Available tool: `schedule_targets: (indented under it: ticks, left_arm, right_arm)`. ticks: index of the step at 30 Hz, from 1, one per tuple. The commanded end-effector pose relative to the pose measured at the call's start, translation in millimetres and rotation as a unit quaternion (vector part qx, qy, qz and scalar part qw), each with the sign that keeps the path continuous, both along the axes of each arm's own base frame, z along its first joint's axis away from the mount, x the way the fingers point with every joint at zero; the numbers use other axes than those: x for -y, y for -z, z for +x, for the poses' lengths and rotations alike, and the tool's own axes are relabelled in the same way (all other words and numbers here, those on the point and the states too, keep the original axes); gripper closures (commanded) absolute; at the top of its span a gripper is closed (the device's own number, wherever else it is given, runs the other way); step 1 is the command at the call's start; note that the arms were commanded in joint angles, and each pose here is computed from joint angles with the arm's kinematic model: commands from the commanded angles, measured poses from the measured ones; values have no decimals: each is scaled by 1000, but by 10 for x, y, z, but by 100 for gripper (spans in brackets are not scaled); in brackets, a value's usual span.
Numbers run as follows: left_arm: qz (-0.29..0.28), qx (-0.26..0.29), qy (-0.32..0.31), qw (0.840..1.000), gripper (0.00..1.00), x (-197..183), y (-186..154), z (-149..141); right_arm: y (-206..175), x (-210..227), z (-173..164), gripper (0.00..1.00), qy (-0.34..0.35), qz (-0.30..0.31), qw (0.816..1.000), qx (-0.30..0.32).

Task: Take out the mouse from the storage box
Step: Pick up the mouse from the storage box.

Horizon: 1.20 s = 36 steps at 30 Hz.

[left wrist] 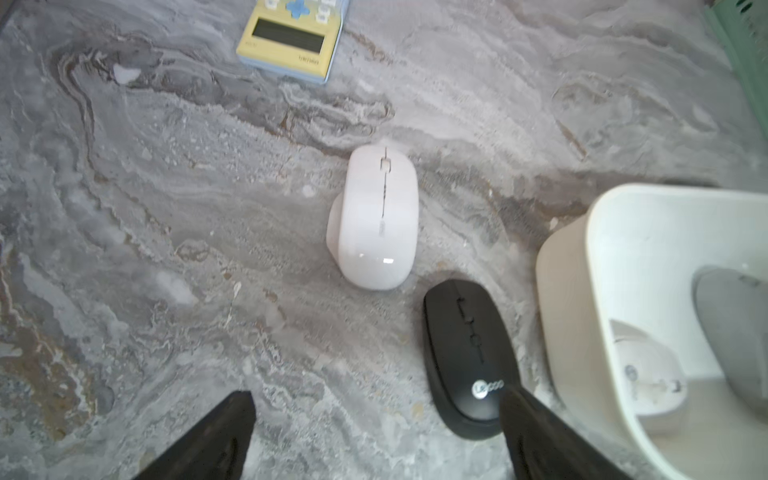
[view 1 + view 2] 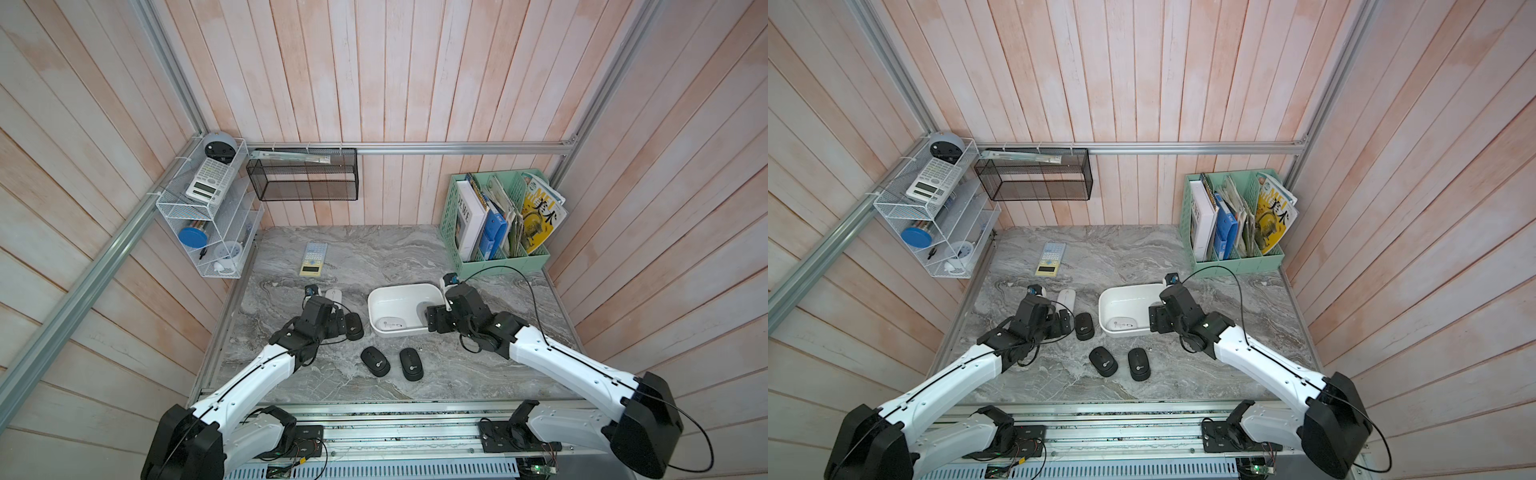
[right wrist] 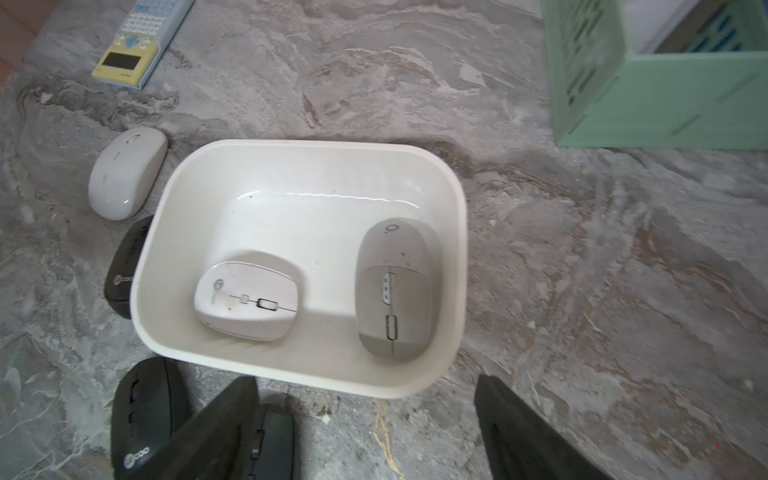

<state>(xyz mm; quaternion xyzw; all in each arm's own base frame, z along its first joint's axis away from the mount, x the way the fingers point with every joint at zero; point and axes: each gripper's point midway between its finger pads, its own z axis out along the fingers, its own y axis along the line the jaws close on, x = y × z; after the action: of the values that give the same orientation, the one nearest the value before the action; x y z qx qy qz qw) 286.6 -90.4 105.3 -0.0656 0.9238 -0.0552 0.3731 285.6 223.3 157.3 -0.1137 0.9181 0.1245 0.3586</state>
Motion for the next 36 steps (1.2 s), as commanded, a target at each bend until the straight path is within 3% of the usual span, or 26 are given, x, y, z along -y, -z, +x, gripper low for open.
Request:
schedule_targets:
  ticks: [1,6,11,19,28,36]
  left_arm:
    - [-46,69,18,996,0,124,-246,75]
    - [-44,102,3,994,0,36,-459,36]
    - [-49,143,-16,988,0,-102,-645,-78]
    - [-50,152,-28,987,0,-167,-730,-126]
    - [-49,143,-29,988,0,-153,-694,-111]
    - [-47,138,-29,989,0,-146,-657,-93]
  right_arm:
    - [141,-322,-16,13,-44,-26,998,-37]
    - [440,-698,7,15,-75,-46,989,-117]
    - [699,-970,-1,16,-109,-66,979,-156]
    - [985,-1123,27,18,-138,-121,958,-219]
    - [1203,-863,248,21,-96,-216,947,-218]
    - [1033,-791,438,21,-72,-218,955,-186]
